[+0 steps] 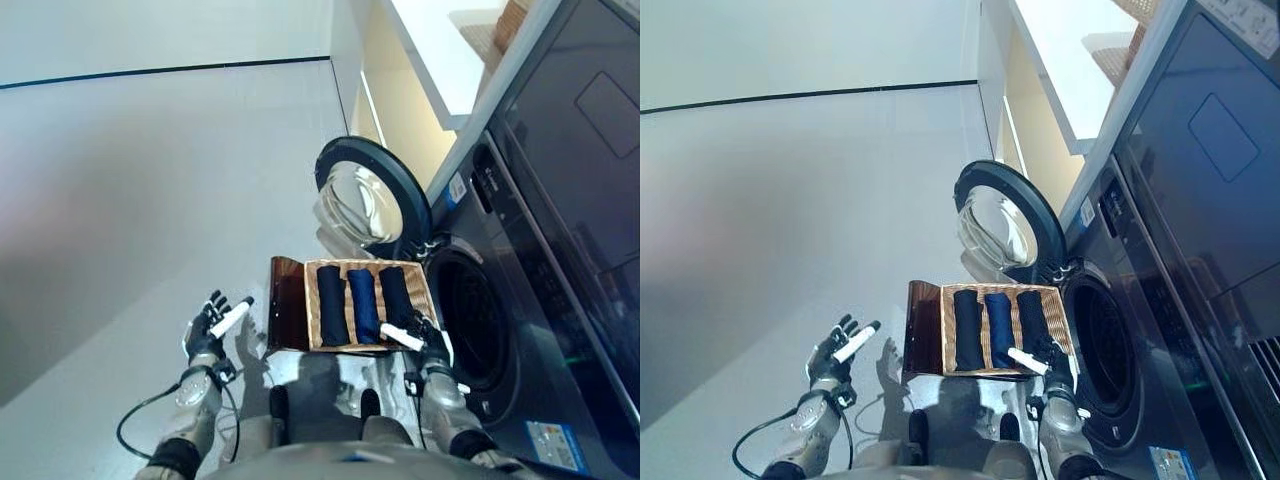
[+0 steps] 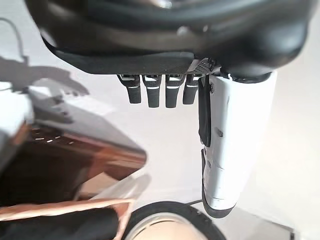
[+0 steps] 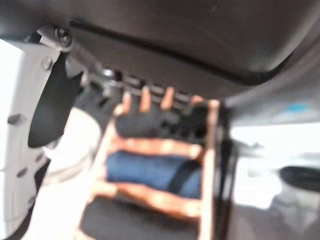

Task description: Pick up the clothes and place them into the washing machine

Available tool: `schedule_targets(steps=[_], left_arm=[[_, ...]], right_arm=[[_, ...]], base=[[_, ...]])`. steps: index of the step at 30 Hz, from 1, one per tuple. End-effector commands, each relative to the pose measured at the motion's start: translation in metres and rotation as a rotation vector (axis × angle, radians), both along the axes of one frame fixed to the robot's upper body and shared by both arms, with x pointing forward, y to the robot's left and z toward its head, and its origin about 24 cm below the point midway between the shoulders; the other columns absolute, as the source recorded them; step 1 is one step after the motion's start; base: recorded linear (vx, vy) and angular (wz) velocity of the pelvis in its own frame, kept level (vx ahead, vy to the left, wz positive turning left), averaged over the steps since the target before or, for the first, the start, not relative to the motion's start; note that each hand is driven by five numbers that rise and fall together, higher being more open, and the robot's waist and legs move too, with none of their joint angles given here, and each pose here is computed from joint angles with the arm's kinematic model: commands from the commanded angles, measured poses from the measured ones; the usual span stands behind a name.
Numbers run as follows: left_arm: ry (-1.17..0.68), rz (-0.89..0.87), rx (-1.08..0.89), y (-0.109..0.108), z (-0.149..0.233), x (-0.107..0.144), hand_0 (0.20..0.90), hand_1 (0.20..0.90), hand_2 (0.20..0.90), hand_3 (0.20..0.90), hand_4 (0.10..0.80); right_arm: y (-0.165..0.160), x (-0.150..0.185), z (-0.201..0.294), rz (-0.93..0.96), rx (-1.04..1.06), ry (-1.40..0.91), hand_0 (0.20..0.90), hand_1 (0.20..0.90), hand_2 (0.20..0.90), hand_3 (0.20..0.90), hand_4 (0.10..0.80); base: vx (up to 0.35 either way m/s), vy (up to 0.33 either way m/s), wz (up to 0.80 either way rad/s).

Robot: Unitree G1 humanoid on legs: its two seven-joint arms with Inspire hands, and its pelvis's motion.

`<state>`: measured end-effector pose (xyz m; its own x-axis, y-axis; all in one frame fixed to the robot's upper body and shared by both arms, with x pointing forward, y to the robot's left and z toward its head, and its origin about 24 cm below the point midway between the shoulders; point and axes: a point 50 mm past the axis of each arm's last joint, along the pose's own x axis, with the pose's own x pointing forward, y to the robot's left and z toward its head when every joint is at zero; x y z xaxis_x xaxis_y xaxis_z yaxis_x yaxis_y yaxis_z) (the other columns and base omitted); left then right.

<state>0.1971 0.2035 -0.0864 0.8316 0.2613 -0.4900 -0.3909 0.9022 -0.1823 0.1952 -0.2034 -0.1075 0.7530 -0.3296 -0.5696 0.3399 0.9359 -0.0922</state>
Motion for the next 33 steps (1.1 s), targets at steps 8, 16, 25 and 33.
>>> schedule_targets(steps=[8, 16, 25, 33], left_arm=[[-0.138, -0.03, 0.016, -0.002, 0.019, 0.01, 0.9, 0.9, 0.9, 0.9, 0.8], [-0.174, -0.062, 0.036, -0.002, 0.028, 0.018, 0.9, 0.9, 0.9, 0.9, 0.8], [-0.155, 0.047, -0.005, 0.007, 0.022, 0.012, 0.9, 0.9, 0.9, 0.9, 0.8], [-0.157, 0.033, -0.038, -0.001, 0.02, 0.01, 0.9, 0.9, 0.9, 0.9, 0.8]], right_arm=[[-0.011, 0.033, 0.031, -0.012, -0.043, -0.183, 0.9, 0.9, 0.9, 0.9, 0.8], [-0.005, 0.044, 0.039, 0.004, -0.028, -0.223, 0.9, 0.9, 0.9, 0.9, 0.8], [-0.002, 0.057, 0.049, 0.035, -0.05, -0.259, 0.9, 0.9, 0.9, 0.9, 0.8], [-0.013, 0.051, 0.049, 0.017, -0.08, -0.26, 0.9, 0.9, 0.9, 0.9, 0.8]], base=[[0.083, 0.064, -0.02], [0.071, 0.089, -0.05], [0.103, -0.145, 0.13], [0.015, -0.118, -0.04]])
